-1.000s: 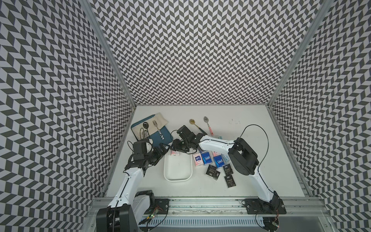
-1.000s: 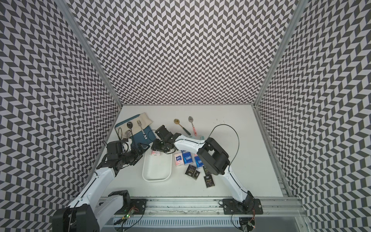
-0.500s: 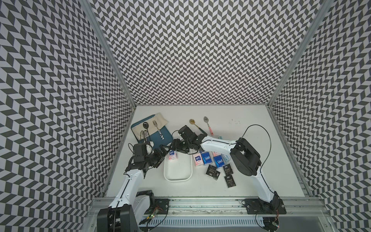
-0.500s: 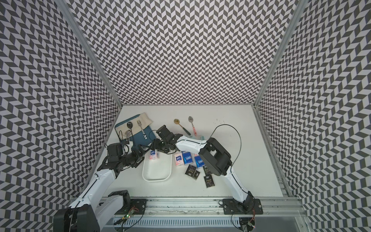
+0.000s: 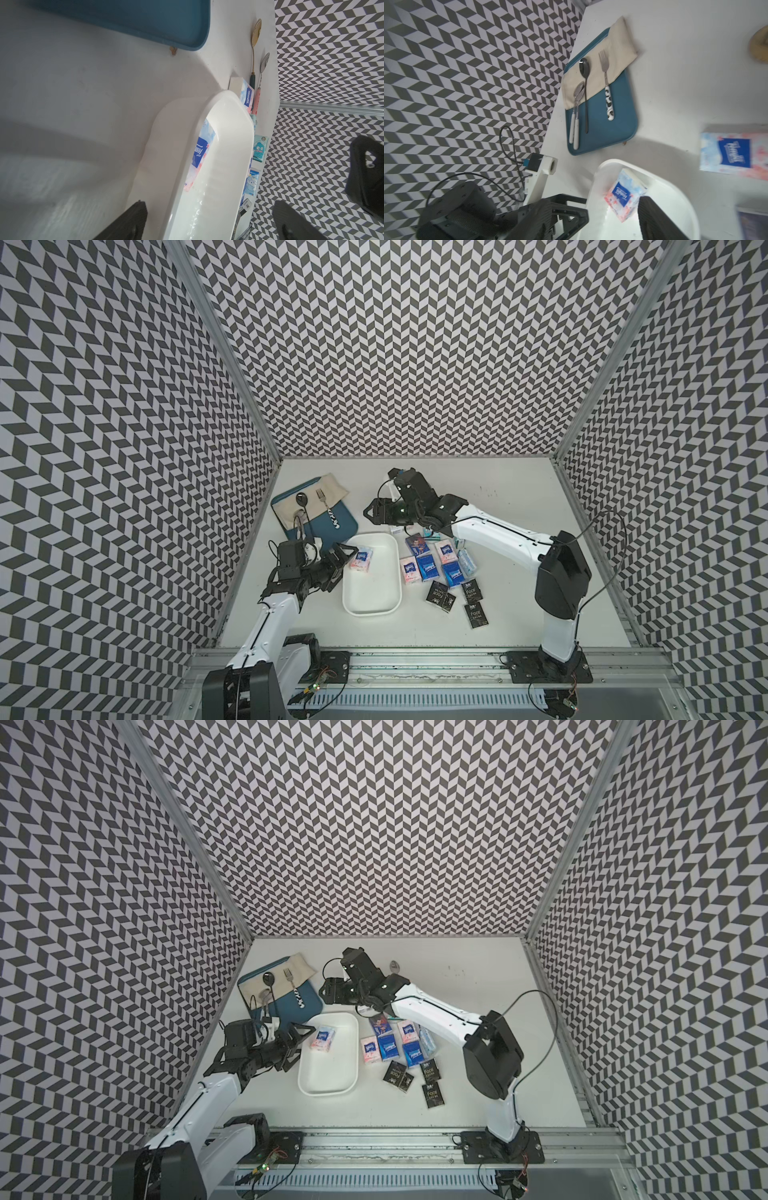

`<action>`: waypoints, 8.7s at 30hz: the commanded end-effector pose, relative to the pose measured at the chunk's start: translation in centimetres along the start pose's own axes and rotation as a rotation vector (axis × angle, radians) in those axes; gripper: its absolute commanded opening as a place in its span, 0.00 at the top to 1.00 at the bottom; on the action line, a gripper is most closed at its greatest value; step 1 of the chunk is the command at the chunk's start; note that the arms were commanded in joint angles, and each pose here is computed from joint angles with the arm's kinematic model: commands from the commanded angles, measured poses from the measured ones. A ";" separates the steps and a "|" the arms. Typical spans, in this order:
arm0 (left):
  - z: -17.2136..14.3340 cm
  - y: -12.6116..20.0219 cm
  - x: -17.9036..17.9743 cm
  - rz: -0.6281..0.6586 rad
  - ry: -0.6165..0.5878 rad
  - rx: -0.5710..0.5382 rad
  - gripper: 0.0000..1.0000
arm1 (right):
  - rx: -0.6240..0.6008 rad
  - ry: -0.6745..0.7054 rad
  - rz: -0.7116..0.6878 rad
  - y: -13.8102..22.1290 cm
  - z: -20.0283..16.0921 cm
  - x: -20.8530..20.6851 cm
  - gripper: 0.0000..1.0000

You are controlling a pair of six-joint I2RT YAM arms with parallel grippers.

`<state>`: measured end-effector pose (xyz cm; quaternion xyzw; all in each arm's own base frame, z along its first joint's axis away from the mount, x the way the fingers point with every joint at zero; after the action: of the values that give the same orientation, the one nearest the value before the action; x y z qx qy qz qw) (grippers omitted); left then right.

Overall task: Put the pocket tissues into the storage box
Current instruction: Adjust the storage box at the center of the board, then pick up the pocket tissues from the center of the board, then place the pocket tissues in the storage box, then adjust the storage box at the center of the board.

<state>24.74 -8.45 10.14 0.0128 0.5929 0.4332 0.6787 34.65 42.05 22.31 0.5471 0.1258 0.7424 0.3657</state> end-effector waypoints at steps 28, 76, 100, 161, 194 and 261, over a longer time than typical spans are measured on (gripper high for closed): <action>10.6 1.0 -2.4 0.027 -0.033 -0.194 0.00 | 0.132 0.410 -0.147 -11.3 6.2 -12.8 0.28; 7.0 1.3 -1.1 0.055 -0.038 -0.130 0.00 | 0.213 0.491 -0.428 -10.1 0.7 -18.0 0.11; 6.3 0.8 0.4 0.073 -0.071 -0.142 0.00 | 0.036 0.335 -0.423 -5.6 6.2 -12.7 0.53; -0.1 -0.2 -0.9 -0.114 0.065 -0.037 0.00 | 0.139 0.096 -0.403 -11.4 -9.4 -8.7 0.36; 3.5 1.5 -1.4 -0.049 0.002 -0.108 0.00 | 0.268 0.010 -0.065 -9.7 -10.1 -4.3 0.33; 6.9 1.7 0.7 0.216 -0.214 -0.141 0.00 | 0.121 0.226 -0.236 -3.0 -0.4 -9.6 0.45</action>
<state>29.57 -3.10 12.95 0.0740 0.4751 0.5548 0.6790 36.29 37.41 8.63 0.4752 0.3188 0.6948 0.4357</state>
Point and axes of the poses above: each gripper's point midway between its finger pads, its own y axis back along the fingers, its own x axis along the line the jaws close on, z = x × y, the point moved 1 cm from there along y, back along the fingers, and after that the axes turned 15 degrees about -y, right-handed, at the moved point
